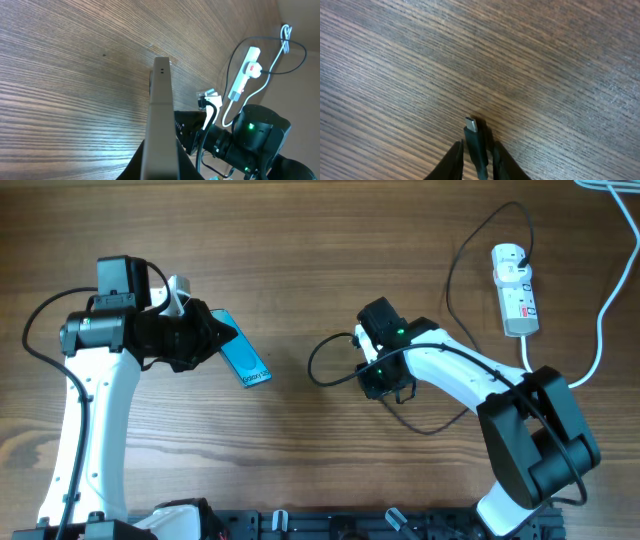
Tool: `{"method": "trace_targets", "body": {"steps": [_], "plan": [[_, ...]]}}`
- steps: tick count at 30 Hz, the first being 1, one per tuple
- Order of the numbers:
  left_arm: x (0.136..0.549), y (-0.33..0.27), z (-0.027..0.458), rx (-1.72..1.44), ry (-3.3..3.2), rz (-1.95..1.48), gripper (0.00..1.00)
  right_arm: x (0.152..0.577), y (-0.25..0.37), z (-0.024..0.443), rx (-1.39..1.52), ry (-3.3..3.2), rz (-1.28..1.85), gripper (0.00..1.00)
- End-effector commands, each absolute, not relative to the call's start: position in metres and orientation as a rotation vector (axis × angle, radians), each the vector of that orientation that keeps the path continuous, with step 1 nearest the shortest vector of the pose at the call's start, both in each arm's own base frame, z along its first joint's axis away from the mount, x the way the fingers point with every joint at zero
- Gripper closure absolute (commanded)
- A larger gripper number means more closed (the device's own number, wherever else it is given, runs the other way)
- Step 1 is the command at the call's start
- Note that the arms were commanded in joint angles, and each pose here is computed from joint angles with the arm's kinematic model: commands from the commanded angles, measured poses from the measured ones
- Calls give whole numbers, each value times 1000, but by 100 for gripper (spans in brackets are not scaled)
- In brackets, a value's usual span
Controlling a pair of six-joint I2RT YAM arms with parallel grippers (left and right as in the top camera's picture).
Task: Plug charger to phone and switch on socket
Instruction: 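Grasp the black USB-C cable plug end with the right gripper, then carry the cable plug with the right gripper toward the phone's bottom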
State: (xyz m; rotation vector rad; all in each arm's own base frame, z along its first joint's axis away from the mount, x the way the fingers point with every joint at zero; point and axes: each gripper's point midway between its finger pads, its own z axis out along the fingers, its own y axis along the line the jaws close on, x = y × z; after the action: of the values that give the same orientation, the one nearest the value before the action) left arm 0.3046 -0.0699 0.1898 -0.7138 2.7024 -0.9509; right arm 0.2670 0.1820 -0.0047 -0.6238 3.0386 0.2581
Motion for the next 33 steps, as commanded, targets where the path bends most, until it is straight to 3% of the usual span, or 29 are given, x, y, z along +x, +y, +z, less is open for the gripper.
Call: {"method": "trace_targets", "body": {"steps": [1,4,10,12,15,20,23,27,33], "plan": [[306,-70,203,-667,2667,-963,96,248,170,-22,-581,3116,206,79],[306,-70,203,-666,2667,-963,96,246,169,-25,-583,3113,208,96],[306,-71,203,-666,2667,-964,96,258,179,-13,-613,3054,251,96],[306,-76,207,-612,2658,-1012,96,243,220,43,-913,2895,659,96],[310,-115,254,-127,2439,-1366,96,189,263,170,-1132,2423,1319,96],[307,-140,322,284,2057,-1664,96,137,270,265,-1238,1956,1788,96],[301,-143,342,428,1930,-1718,96,143,277,269,-1243,1860,1851,96],[298,-144,345,445,1913,-1744,96,182,297,269,-1078,1967,1850,95],[298,-144,350,477,1885,-1753,96,195,332,269,-1005,1999,1850,95]]}}
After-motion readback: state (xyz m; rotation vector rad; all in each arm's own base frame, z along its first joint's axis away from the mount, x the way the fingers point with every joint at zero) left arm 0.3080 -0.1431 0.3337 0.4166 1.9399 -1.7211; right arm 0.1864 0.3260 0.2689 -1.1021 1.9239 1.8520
